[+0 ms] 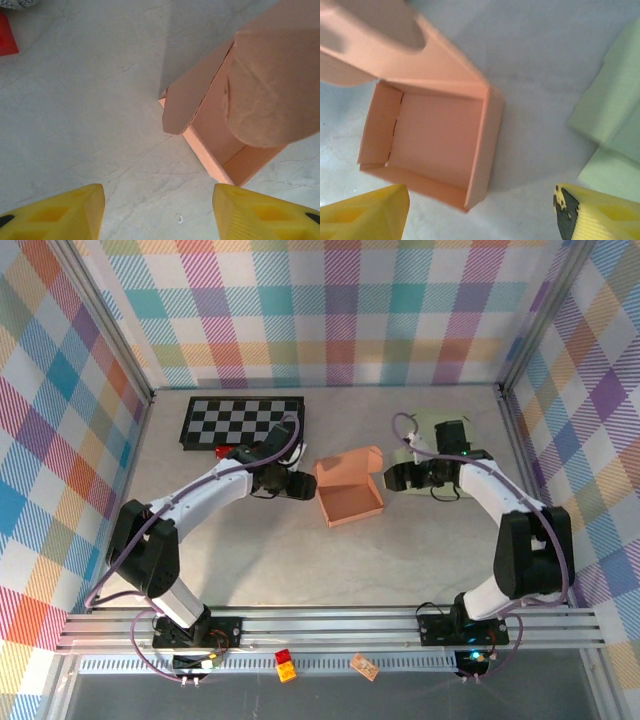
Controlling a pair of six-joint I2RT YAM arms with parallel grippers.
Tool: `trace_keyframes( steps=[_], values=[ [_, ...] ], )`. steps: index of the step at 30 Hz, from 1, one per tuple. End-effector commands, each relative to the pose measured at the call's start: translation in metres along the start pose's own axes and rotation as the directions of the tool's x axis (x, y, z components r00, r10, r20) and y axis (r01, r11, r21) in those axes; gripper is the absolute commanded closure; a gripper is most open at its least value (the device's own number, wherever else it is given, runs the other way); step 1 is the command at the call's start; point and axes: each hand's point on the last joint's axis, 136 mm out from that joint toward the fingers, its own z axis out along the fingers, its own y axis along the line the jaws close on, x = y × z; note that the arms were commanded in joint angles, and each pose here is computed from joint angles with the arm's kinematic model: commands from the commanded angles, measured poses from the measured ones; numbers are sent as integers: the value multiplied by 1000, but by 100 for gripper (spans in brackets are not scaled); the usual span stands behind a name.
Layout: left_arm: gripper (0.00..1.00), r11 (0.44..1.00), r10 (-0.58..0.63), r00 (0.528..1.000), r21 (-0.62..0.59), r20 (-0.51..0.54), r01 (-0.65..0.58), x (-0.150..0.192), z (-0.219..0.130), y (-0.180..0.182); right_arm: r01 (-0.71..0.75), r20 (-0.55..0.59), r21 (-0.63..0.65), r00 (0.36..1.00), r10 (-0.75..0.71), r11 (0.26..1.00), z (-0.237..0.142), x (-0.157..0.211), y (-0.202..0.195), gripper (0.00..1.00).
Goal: Fold the paper box
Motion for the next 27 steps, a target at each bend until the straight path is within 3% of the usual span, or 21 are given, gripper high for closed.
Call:
trace_keyframes(
  steps=[1,7,16,20,27],
  values=[
    [41,999,39,999,5,21,-40,-12,-1,-5,274,197,-140,950,-244,952,-6,-47,25,23],
    [42,999,49,999,15,22,-49,-17,4,-8,344,153,-163,935,-321,925,11,-47,20,24],
    [43,998,67,998,-10,1,-67,-27,12,-7,416,69,-66,909,-411,907,25,-49,17,30],
    [45,997,77,997,-25,0,-77,-32,12,-6,437,24,-63,900,-436,897,30,-50,24,37],
    [56,997,79,997,-19,-12,-79,-36,17,-9,438,-37,-41,897,-440,898,38,-48,23,52]
  ],
)
